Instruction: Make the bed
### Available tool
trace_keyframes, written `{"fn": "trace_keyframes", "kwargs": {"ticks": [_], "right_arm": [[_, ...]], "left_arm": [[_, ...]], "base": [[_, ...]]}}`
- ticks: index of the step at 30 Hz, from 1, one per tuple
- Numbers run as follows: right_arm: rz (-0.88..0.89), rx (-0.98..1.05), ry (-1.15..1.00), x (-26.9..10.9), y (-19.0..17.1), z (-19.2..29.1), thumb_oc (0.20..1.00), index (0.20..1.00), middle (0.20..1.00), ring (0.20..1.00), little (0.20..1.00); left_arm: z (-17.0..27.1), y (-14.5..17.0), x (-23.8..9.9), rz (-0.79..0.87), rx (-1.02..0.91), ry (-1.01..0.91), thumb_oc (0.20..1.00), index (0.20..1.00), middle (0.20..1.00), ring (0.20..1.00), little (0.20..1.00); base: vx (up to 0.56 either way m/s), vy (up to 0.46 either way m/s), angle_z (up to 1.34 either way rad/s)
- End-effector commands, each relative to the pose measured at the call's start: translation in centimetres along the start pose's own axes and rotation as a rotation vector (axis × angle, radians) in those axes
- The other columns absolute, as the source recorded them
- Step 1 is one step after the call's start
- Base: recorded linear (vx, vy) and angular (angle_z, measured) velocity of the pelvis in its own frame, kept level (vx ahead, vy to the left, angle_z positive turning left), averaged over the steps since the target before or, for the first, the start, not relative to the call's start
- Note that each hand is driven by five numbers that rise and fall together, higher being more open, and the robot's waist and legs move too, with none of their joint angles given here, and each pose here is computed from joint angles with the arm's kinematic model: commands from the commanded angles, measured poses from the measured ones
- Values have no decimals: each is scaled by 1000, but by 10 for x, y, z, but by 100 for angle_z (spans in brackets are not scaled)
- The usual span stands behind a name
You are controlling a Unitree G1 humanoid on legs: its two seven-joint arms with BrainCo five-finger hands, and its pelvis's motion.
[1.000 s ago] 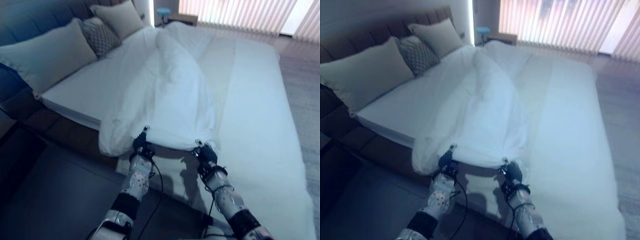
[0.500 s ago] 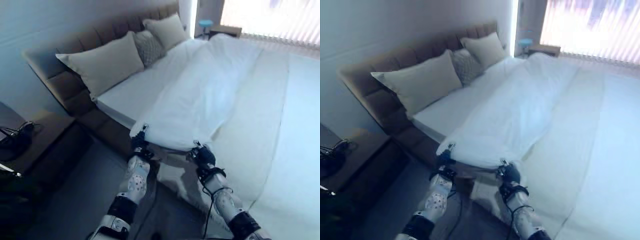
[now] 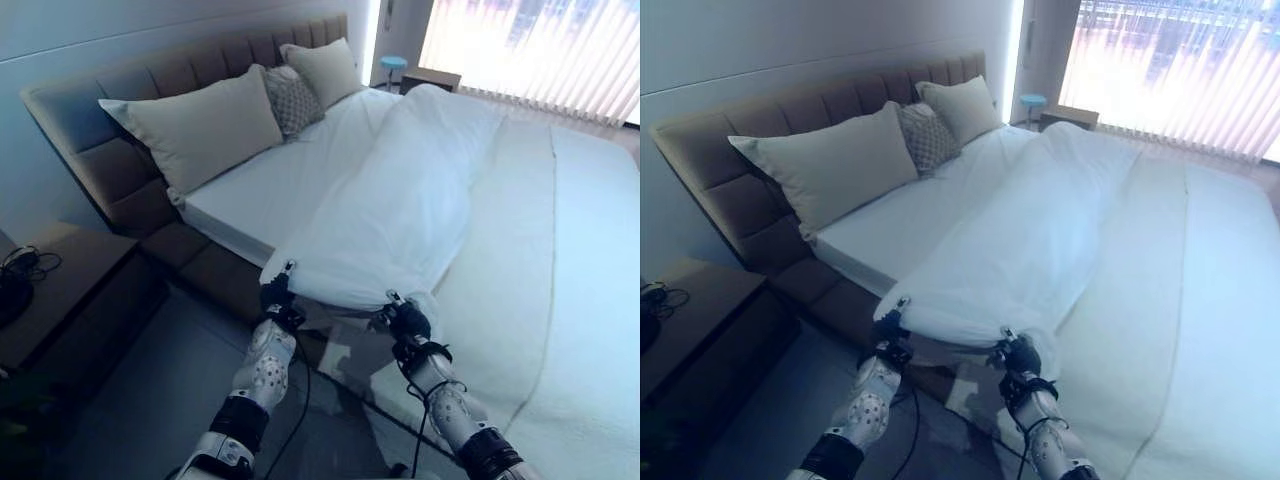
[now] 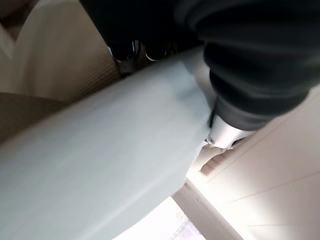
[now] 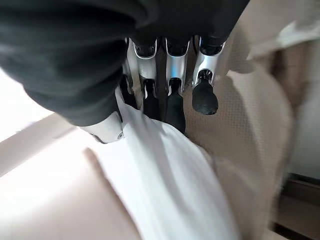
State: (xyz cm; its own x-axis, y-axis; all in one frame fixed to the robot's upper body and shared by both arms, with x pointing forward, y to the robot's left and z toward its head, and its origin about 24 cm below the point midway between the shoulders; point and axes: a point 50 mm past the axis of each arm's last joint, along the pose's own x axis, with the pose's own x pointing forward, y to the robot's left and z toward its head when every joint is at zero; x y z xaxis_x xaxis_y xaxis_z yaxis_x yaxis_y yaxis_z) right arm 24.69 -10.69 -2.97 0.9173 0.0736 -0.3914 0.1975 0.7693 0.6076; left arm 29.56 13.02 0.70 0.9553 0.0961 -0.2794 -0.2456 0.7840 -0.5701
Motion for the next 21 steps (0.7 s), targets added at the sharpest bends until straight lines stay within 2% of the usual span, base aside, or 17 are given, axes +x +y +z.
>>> {"fn": "trace_keyframes", "kwargs": {"ticks": [1,5,10,18,19,21], "right_arm": [[-50,2,-140,8,-14,34,200,200,200,200,200],[-56,61,-105,7,-14,22,200,200,200,200,200],[-146,133,-38,1,-28,-1,200,200,200,200,200],[-397,136,158,-29,-79,-53,200,200,200,200,200],[-459,103,214,-35,-92,-64,200,200,200,200,200],[-493,55,252,-40,-101,-70,200,200,200,200,200]], "left_arm": [[87,15,-3,-2,21,-390,200,200,200,200,200],[84,30,-5,54,46,-368,200,200,200,200,200],[65,50,-8,141,39,-297,200,200,200,200,200],[7,89,-23,290,127,-63,200,200,200,200,200],[-11,102,-31,329,134,13,200,200,200,200,200],[-18,109,-34,344,167,54,200,200,200,200,200]], "base": [[27,575,-69],[55,459,-37],[18,186,-34],[42,78,19],[62,7,4],[27,-1,4]]}}
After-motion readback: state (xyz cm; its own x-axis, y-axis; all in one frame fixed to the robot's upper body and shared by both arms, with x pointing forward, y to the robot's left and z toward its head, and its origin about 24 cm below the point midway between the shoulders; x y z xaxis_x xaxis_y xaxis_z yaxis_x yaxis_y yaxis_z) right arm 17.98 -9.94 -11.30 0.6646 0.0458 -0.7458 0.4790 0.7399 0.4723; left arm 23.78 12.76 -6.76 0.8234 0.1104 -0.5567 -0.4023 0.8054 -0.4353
